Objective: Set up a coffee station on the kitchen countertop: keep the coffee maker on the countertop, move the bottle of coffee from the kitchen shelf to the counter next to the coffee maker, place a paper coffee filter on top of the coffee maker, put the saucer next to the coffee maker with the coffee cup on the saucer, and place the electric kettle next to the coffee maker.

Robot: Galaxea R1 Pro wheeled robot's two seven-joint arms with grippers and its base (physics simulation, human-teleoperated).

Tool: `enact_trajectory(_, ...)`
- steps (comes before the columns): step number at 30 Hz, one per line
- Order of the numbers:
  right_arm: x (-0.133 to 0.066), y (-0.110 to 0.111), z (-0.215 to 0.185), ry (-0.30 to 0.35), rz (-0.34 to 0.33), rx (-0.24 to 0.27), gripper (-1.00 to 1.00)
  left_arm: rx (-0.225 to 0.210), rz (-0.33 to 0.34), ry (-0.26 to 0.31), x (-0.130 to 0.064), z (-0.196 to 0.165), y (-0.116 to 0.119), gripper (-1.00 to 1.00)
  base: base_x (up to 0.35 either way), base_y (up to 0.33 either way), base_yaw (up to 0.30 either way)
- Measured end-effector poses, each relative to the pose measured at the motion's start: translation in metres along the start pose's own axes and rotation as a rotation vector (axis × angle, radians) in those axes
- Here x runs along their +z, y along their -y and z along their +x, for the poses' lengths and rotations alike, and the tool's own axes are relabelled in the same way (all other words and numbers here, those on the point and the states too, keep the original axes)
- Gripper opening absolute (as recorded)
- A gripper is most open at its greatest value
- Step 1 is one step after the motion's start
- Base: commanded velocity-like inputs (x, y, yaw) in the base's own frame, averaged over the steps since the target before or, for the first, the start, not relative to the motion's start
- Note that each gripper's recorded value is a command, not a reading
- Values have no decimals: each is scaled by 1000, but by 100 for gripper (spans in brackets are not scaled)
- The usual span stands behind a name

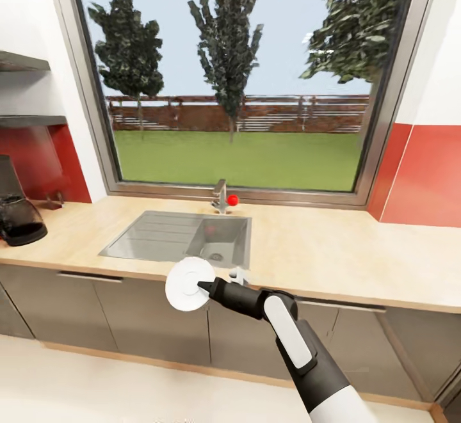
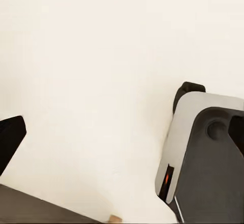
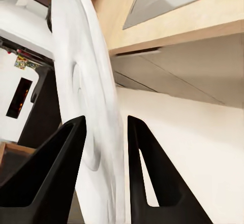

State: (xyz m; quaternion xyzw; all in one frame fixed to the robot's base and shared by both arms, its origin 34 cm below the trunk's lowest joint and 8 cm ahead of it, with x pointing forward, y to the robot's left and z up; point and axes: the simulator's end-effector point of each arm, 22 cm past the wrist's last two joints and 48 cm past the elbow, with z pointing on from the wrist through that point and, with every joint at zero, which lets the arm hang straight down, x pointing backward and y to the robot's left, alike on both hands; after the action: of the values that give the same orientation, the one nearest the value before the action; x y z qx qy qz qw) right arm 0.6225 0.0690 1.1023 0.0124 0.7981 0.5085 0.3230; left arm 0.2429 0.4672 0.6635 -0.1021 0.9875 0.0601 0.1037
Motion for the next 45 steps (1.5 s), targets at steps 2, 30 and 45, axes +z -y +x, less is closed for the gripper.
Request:
enact_trajectory(2,0,-1,0,1,-1,-3,-100,10,-52,-9,2,5,1,100,0,0,270)
enact_trajectory(30,-9,-9,-14,30,-16,-39,-100,157,-176,-76,7,46,45,100,0,0,42)
enact_trajectory(45,-9,-11,-13,29,-16,-41,-100,155,-173,-73,7,45,47,100,56,104,183)
